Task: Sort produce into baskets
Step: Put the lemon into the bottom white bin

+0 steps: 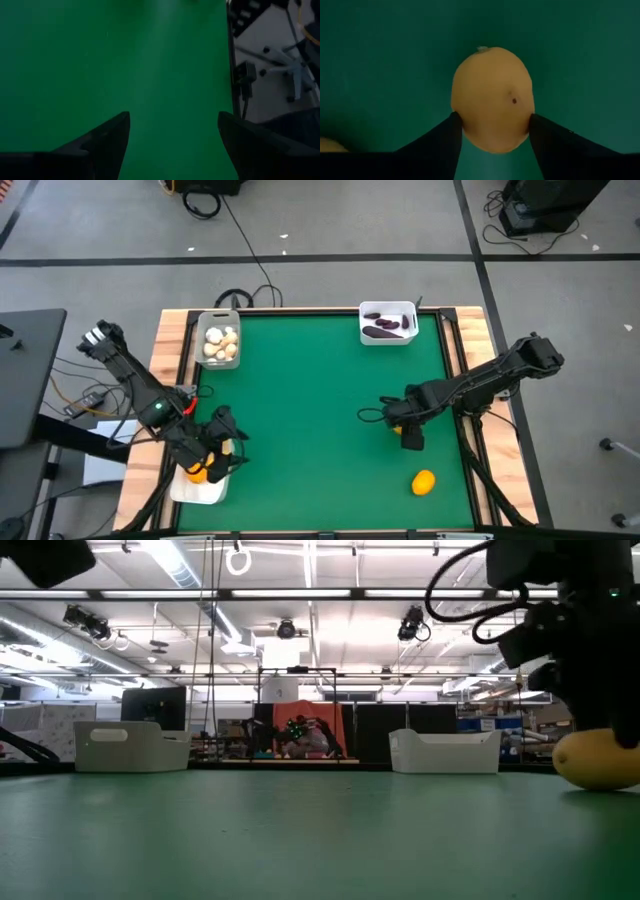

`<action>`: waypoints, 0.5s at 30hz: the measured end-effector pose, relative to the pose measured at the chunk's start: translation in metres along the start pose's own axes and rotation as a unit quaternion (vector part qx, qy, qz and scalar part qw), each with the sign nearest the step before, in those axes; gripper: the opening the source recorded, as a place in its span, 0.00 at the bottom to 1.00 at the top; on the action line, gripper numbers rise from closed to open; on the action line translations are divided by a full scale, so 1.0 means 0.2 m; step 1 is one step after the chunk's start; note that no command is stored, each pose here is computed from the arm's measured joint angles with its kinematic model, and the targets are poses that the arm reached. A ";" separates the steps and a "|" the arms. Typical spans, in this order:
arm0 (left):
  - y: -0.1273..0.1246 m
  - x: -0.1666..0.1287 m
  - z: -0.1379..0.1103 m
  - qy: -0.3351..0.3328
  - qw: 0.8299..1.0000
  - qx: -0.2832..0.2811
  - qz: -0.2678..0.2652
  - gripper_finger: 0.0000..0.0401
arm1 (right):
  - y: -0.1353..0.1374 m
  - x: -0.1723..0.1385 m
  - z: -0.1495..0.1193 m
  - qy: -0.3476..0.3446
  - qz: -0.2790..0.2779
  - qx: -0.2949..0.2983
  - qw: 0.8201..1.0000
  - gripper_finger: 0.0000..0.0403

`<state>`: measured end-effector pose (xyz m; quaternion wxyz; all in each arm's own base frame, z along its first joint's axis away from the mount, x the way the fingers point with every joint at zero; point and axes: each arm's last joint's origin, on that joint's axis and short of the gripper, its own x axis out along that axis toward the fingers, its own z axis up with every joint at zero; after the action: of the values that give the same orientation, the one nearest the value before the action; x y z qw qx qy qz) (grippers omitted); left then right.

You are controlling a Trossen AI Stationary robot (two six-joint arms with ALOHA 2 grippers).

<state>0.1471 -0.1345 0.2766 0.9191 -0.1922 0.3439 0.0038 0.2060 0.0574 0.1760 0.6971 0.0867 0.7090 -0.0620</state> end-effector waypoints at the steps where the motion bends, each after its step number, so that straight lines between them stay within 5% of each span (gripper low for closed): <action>1: 0.00 0.00 0.01 -0.011 1.000 0.002 0.001 0.76 | 0.00 0.00 0.01 -0.010 0.002 0.003 1.000 0.55; 7: 0.01 0.03 0.08 -0.054 0.998 0.024 0.008 0.75 | 0.01 0.00 0.06 -0.056 0.018 0.013 0.998 0.52; 15: 0.01 0.03 0.12 -0.073 0.997 0.009 -0.009 0.75 | 0.00 0.04 0.12 -0.076 0.027 0.030 0.996 0.72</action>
<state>0.1674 -0.1251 0.2882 0.9435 -0.1860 0.2740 0.0066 0.2297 0.0518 0.1674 0.7476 0.1215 0.6491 -0.0706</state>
